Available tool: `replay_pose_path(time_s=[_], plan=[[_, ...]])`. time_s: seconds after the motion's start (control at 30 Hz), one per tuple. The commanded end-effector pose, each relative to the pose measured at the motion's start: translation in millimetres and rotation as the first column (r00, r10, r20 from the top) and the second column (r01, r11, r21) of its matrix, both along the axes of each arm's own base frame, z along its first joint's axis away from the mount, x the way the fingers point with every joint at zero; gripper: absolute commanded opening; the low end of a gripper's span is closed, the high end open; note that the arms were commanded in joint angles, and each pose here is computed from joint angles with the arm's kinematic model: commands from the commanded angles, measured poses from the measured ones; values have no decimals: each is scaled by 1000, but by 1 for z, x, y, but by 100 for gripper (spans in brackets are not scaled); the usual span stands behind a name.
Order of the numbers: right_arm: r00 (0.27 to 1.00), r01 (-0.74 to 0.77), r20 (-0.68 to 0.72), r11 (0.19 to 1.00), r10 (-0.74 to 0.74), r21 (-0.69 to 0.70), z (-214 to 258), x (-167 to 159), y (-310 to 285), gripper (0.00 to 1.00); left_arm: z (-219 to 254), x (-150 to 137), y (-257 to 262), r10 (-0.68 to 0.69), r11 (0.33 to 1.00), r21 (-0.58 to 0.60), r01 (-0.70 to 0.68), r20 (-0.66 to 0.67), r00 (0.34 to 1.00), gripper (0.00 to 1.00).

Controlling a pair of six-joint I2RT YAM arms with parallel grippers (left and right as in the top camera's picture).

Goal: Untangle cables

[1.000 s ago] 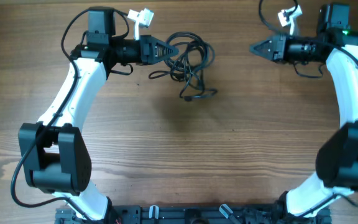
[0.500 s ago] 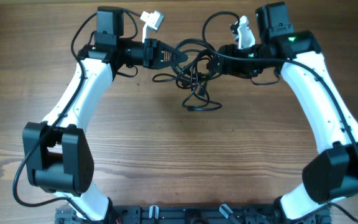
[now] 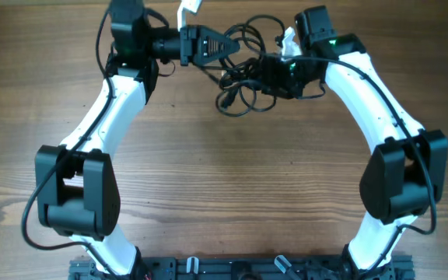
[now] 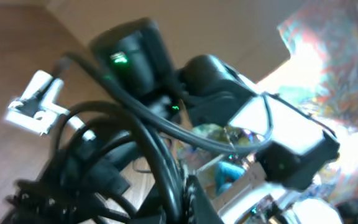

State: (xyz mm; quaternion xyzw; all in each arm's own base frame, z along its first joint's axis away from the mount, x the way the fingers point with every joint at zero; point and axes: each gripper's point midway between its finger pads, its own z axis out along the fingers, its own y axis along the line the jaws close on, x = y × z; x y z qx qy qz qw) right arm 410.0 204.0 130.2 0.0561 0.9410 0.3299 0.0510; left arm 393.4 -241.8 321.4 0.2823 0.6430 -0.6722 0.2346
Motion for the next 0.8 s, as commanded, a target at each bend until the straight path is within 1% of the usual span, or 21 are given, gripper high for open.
replay_pose_path(time_s=[0.0, 0.1, 0.23, 0.3, 0.37, 0.43, 0.5, 0.53, 0.6, 0.7, 0.77], plan=[[988, 97, -96, 977, -117, -192, -65, 7, -51, 45, 59, -27, 15, -51, 999, 3, 51, 3, 999, 4], [986, 122, -98, 980, -138, -158, -64, 13, -63, 44, 68, -27, 27, -22, 1000, 0, 22, 21, 1000, 4], [986, 150, -70, 989, -150, -10, -48, 29, -87, 37, 63, -12, 50, 36, 999, 8, -36, -15, 999, 4], [986, 161, -52, 985, -158, 58, -41, 34, -102, 31, 59, -4, 62, 65, 998, 9, -65, -28, 997, 4], [983, 180, -44, 980, -176, 90, -37, 37, -120, 27, 56, -1, 68, 82, 997, 10, -81, -40, 996, 4], [984, 180, -26, 972, -178, 152, -29, 39, -132, 21, 52, 0, 70, 88, 996, 10, -88, -50, 995, 4], [985, 165, 14, 956, -173, 242, -16, 41, -146, 12, 47, 0, 71, 89, 996, 12, -88, -65, 994, 4], [985, 160, 25, 950, -173, 267, -12, 41, -149, 8, 46, 0, 71, 89, 996, 12, -88, -71, 994, 4], [983, 167, 30, 942, -184, 292, -9, 42, -155, 5, 42, 0, 71, 89, 996, 13, -88, -84, 993, 4], [982, 150, 55, 929, -178, 338, -1, 42, -158, 5, 30, -1, 69, 86, 996, 16, -84, -121, 989, 4], [985, 83, 112, 924, -134, 374, 7, 41, -152, 7, 20, -4, 64, 71, 997, 19, -69, -153, 986, 4]])
